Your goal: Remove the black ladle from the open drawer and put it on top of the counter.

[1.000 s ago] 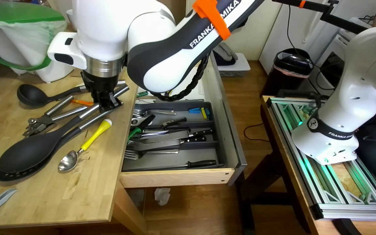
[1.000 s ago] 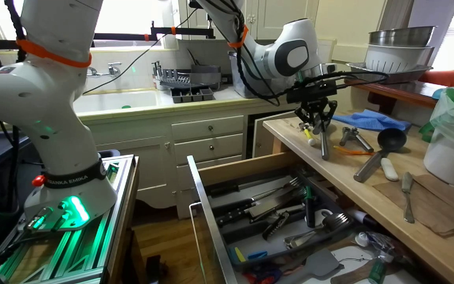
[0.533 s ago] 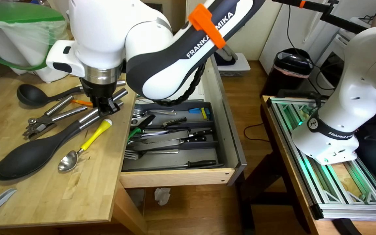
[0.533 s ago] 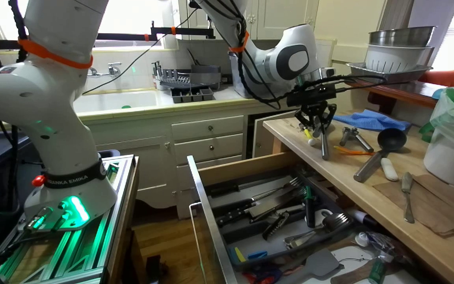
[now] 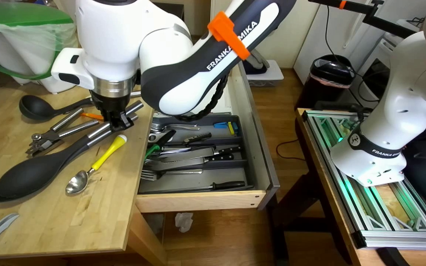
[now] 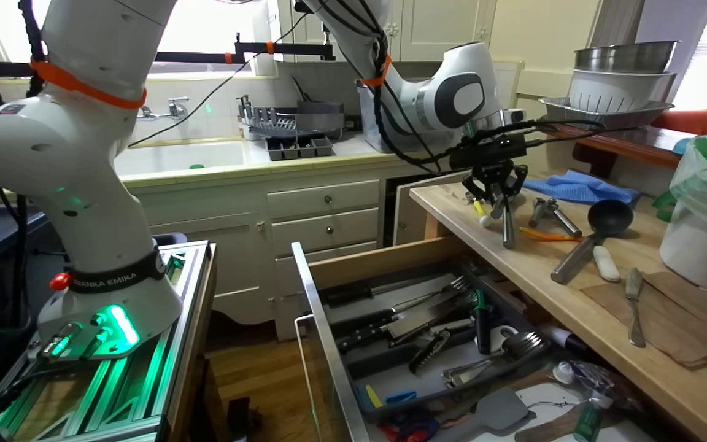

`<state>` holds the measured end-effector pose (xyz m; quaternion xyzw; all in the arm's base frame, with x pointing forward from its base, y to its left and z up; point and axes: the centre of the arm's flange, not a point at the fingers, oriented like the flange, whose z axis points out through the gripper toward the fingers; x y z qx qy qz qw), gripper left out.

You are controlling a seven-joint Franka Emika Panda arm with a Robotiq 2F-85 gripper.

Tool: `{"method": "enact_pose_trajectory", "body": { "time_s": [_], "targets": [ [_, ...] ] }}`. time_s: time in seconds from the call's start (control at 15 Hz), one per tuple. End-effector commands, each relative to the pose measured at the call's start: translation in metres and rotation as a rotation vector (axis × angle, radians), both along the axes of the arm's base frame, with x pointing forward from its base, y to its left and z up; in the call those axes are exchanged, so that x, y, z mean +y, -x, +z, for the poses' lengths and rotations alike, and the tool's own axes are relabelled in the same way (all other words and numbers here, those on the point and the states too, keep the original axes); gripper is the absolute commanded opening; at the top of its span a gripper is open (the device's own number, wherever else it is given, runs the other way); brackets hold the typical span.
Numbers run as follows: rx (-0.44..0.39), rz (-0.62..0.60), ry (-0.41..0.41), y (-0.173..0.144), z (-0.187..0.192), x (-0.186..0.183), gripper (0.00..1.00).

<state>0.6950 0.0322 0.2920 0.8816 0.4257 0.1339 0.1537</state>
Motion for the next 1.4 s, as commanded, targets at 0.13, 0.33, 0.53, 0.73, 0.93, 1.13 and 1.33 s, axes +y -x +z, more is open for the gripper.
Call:
{"method": "enact_pose_trajectory", "body": {
  "time_s": [0.13,0.33,0.53,0.73,0.93,1.13,1.33],
  "targets": [
    [-0.021,0.009,0.016,-0.010,-0.017,0.000,0.06],
    [-0.025,0.017,0.010,-0.010,-0.024,-0.001,0.06],
    [-0.031,0.022,0.006,-0.010,-0.030,-0.003,0.06],
    [-0.041,0.028,0.006,-0.010,-0.032,-0.004,0.06],
    [-0.050,0.038,0.014,-0.009,-0.033,-0.005,0.06],
    [-0.055,0.046,0.026,-0.009,-0.030,-0.005,0.55],
    [-0.063,0.057,0.045,-0.009,-0.020,-0.005,0.79]
  ]
}}
